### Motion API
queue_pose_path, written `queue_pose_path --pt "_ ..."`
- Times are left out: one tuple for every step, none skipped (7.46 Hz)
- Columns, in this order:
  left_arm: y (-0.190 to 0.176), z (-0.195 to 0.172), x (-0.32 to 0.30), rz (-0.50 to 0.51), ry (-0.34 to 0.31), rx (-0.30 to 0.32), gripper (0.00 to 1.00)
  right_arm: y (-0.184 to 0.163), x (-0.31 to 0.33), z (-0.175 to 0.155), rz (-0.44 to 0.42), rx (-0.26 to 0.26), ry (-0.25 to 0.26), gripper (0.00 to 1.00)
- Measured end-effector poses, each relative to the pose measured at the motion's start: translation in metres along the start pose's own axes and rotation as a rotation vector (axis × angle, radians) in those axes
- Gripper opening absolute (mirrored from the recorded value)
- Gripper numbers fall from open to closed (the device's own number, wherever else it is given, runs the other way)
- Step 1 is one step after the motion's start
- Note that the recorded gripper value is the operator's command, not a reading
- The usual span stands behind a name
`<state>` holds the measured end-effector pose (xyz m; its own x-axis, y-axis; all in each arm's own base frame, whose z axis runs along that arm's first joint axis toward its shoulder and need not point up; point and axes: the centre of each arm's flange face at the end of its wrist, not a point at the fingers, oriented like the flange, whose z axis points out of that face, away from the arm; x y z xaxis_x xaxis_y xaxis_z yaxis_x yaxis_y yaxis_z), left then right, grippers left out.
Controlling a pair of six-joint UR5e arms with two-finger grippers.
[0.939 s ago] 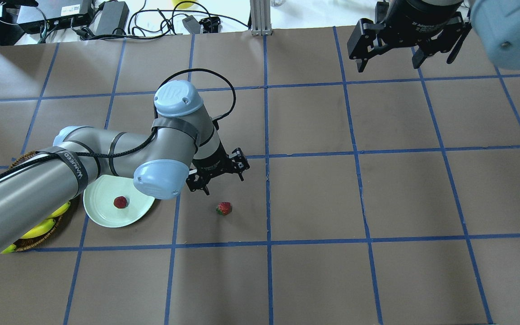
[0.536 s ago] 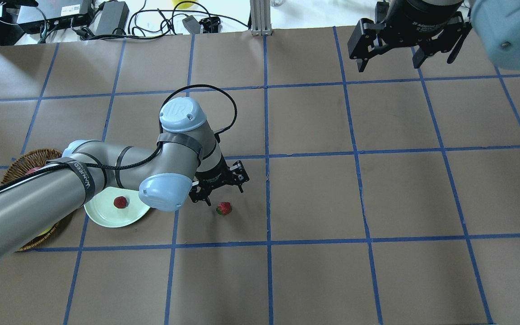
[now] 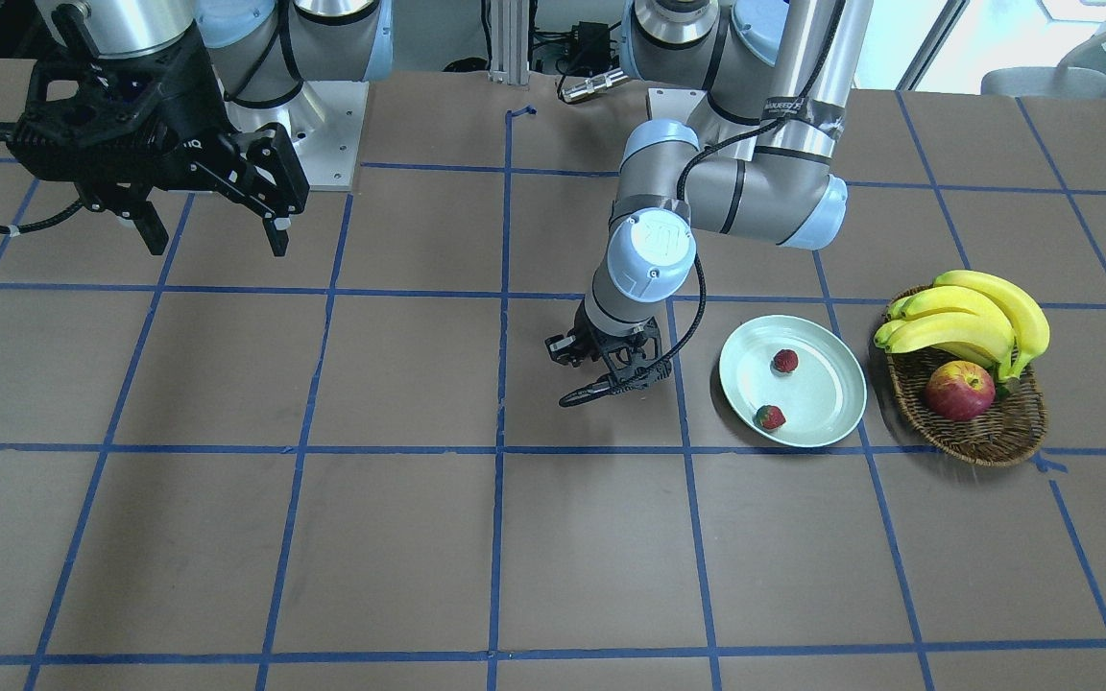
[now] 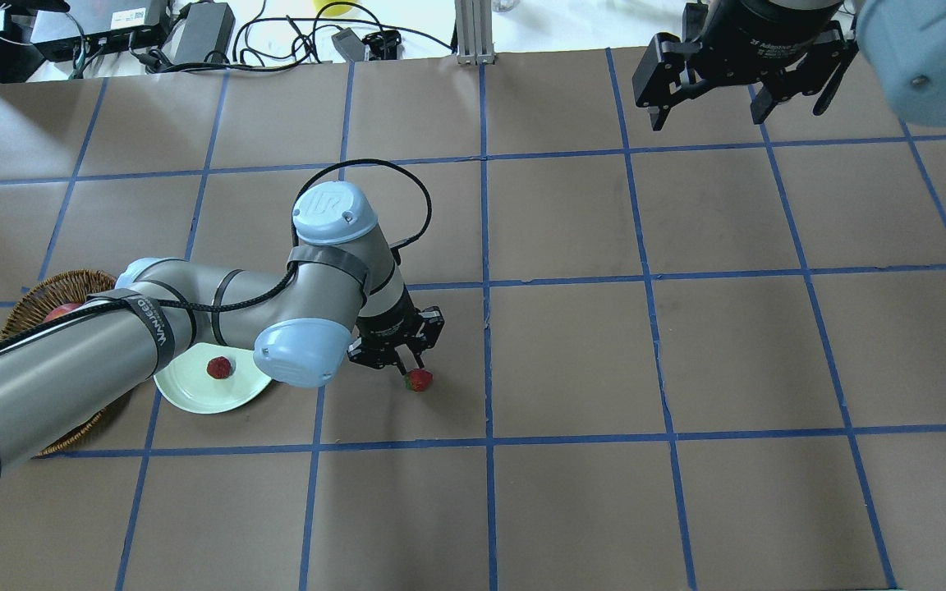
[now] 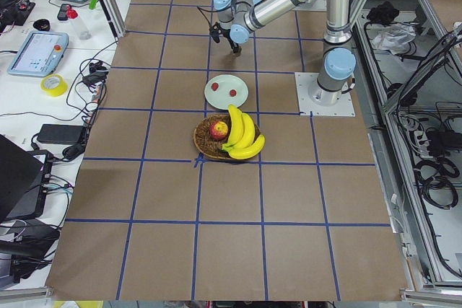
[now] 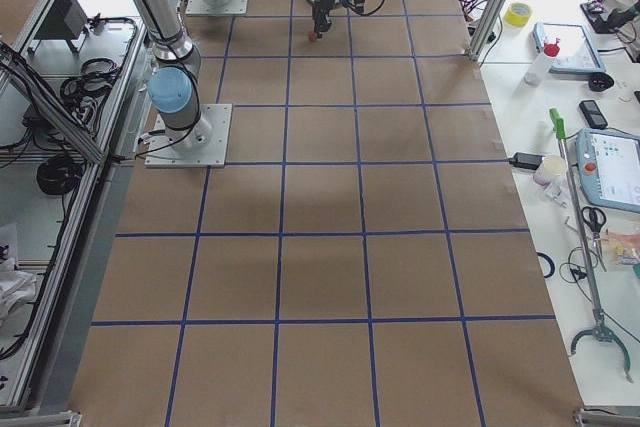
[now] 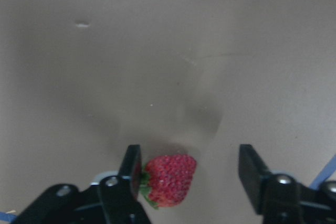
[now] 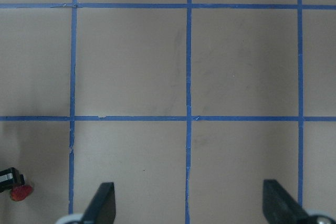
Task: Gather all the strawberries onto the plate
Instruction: 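Reach the left gripper to the last strawberry on the table and grasp it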
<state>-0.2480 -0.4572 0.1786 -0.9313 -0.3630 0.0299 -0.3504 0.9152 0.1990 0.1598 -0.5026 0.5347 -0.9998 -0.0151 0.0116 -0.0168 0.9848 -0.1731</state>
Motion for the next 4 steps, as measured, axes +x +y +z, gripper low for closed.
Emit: queue_pose_path --pt "-0.001 -0.008 0.000 0.005 0.005 0.017 0.00 0.000 0.000 0.000 0.001 0.000 0.000 1.00" --pt "-0.006 -0.019 -0.001 0.009 -0.001 0.048 0.00 0.000 0.000 0.000 0.001 0.000 0.000 1.00" --pt "-0.013 -0.033 0.000 0.011 -0.020 0.076 0.49 0.000 0.001 0.000 0.002 0.001 0.000 1.00" --pt "-0.018 -0.044 0.002 0.007 -0.038 0.078 0.99 0.000 0.001 0.000 0.002 0.001 0.000 1.00"
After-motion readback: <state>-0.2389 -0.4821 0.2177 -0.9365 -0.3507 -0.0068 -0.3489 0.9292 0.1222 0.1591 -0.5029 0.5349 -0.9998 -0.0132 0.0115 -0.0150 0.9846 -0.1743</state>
